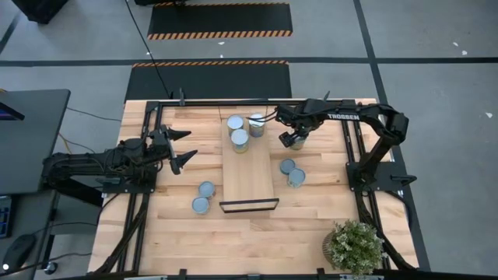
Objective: Pick and place cans onto a shelf
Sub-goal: Put the canned oranges on the shelf
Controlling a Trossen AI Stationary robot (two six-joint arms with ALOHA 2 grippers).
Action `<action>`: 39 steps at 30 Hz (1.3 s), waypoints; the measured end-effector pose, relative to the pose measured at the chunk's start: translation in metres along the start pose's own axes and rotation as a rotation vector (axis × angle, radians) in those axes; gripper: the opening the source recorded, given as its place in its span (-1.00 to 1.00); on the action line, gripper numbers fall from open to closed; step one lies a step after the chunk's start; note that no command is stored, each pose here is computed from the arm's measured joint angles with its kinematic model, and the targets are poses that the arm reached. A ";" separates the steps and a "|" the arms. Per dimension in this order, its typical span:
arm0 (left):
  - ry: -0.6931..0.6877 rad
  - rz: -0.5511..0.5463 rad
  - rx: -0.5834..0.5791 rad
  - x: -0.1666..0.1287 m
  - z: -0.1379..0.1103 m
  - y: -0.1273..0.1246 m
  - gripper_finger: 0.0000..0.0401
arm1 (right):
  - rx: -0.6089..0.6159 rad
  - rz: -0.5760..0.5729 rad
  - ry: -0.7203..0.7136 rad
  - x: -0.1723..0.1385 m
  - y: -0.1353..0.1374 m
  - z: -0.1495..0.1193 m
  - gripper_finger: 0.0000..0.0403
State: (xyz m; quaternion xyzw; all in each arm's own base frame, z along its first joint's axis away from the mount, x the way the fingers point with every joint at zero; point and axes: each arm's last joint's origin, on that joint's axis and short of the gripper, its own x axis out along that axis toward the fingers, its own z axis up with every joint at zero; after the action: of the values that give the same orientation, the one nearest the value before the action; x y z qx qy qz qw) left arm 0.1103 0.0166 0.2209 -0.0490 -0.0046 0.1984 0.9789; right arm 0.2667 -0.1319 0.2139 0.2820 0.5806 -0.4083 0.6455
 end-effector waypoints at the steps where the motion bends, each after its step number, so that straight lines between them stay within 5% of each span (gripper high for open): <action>1: 0.000 0.000 0.000 0.000 0.000 0.000 0.96 | -0.001 0.000 0.008 0.003 0.000 -0.002 0.97; 9: -0.009 -0.001 -0.003 0.000 0.001 0.000 0.96 | -0.011 0.047 0.020 0.021 -0.004 -0.005 0.92; 17: -0.008 -0.001 -0.003 0.000 0.001 0.000 0.96 | -0.022 0.055 0.018 0.023 -0.005 -0.003 0.63; 25: -0.008 -0.001 -0.002 0.000 0.001 0.000 0.96 | -0.057 0.069 -0.009 0.002 -0.005 0.000 0.58; 39: -0.029 -0.003 -0.010 0.000 0.003 0.000 0.96 | -0.508 0.213 -0.294 -0.083 0.071 -0.010 0.58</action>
State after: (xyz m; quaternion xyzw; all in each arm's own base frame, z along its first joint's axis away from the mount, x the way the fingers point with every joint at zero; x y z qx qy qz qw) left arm 0.1103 0.0166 0.2239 -0.0511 -0.0199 0.1978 0.9787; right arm 0.3230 -0.0711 0.2857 0.1090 0.5314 -0.2167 0.8116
